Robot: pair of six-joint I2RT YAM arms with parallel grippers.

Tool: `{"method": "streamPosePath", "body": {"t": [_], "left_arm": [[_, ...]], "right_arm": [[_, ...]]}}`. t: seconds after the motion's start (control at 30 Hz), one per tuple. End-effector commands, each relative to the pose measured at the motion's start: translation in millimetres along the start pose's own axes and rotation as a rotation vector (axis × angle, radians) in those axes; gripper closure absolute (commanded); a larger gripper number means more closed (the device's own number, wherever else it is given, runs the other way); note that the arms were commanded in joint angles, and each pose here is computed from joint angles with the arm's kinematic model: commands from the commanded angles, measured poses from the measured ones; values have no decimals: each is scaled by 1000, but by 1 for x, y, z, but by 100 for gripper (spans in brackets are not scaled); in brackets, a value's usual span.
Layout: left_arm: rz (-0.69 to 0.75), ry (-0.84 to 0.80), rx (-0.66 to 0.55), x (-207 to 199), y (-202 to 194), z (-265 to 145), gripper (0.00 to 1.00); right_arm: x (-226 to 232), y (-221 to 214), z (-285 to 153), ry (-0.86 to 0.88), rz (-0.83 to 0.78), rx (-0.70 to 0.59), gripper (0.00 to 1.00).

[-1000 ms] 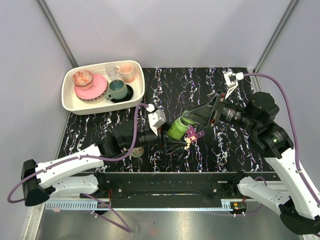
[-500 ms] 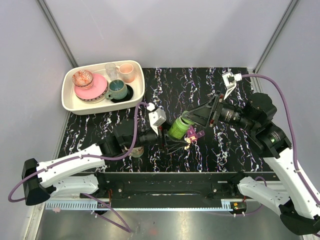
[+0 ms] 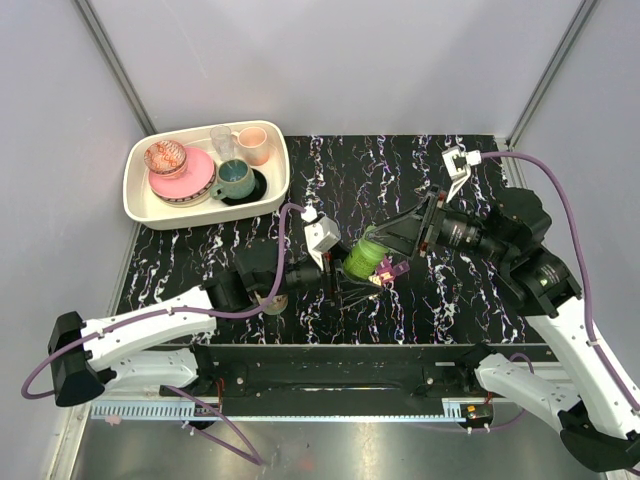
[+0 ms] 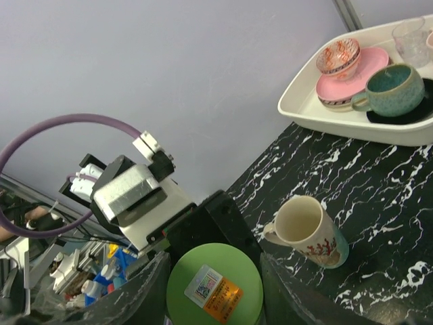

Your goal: Sort the pills into containers

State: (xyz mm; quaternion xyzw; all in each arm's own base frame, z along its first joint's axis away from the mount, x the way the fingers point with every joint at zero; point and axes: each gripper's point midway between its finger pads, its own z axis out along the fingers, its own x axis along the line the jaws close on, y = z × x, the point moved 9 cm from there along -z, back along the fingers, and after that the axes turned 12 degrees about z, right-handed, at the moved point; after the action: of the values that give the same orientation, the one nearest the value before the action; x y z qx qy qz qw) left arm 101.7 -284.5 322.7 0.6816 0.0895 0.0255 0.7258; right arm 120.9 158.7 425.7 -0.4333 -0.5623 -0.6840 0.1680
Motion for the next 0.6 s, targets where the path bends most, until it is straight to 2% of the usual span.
{"method": "streamPosePath", "body": {"t": [0.0, 0.37, 0.57], "left_arm": [[35, 28, -206, -1, 49, 4, 100], [-41, 61, -240, 0, 53, 4, 100], [-88, -8, -293, -7, 56, 7, 100]], "right_arm": [[8, -5, -7, 74, -36, 39, 100], [5, -12, -11, 96, -104, 93, 100], [0, -19, -13, 115, -159, 130, 100]]}}
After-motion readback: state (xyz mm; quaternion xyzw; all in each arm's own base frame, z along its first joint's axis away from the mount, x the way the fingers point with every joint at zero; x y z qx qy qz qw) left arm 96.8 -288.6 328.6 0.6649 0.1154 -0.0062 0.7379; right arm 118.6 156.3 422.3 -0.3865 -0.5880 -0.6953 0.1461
